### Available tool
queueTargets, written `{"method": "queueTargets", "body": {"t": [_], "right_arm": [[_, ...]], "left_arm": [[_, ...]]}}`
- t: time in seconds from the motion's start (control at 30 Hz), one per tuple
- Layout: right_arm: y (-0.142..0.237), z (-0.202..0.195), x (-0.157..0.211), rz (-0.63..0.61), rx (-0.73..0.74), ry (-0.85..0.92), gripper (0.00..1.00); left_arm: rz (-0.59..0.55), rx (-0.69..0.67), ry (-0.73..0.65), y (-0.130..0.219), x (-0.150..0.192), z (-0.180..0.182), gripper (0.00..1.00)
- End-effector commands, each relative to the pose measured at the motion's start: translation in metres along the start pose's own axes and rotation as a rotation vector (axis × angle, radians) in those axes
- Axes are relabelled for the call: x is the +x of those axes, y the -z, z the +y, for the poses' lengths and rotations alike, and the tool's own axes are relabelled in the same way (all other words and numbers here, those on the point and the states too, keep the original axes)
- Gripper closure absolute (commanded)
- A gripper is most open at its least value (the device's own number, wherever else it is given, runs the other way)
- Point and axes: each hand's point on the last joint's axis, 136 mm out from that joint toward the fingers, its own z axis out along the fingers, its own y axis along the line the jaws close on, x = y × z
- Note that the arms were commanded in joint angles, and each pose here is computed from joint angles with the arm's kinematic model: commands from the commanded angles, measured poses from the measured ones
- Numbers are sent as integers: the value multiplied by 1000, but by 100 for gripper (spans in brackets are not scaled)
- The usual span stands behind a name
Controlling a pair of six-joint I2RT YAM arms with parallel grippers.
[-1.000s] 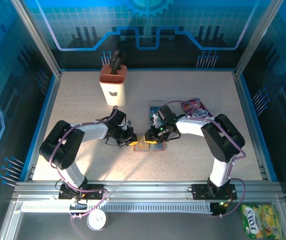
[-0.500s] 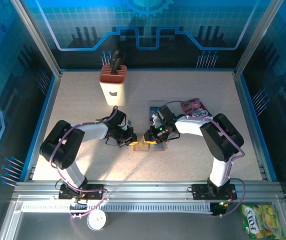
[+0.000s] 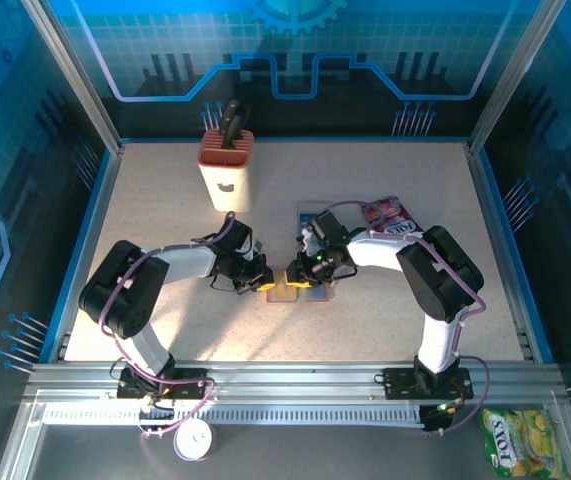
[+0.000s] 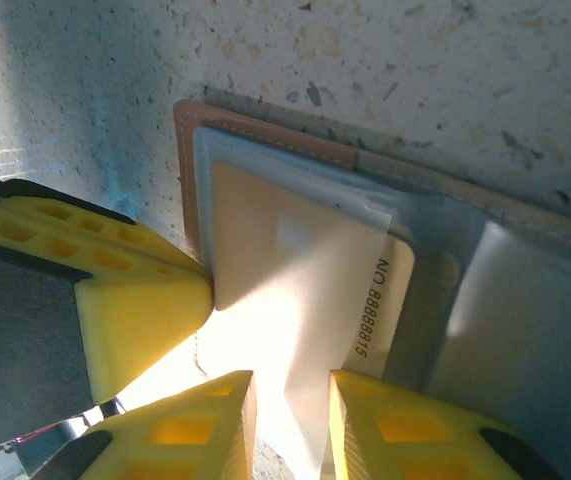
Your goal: Take the credit cards out of the card holder
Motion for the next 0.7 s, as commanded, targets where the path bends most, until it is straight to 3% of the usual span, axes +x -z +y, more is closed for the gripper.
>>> {"method": "queueTargets", "body": {"t": [0.0,0.23,0.67], "right_arm": [[-1,-10,7,23,85,9,72],[8,-17,6,19,159,34,72],[18,-1,3,1,131,63,72]], "left_arm": [[21,-48,15,-4,5,16,95],[22,-47,12,-4,4,14,95],[4,-24,-10,5,0,1,94]]}}
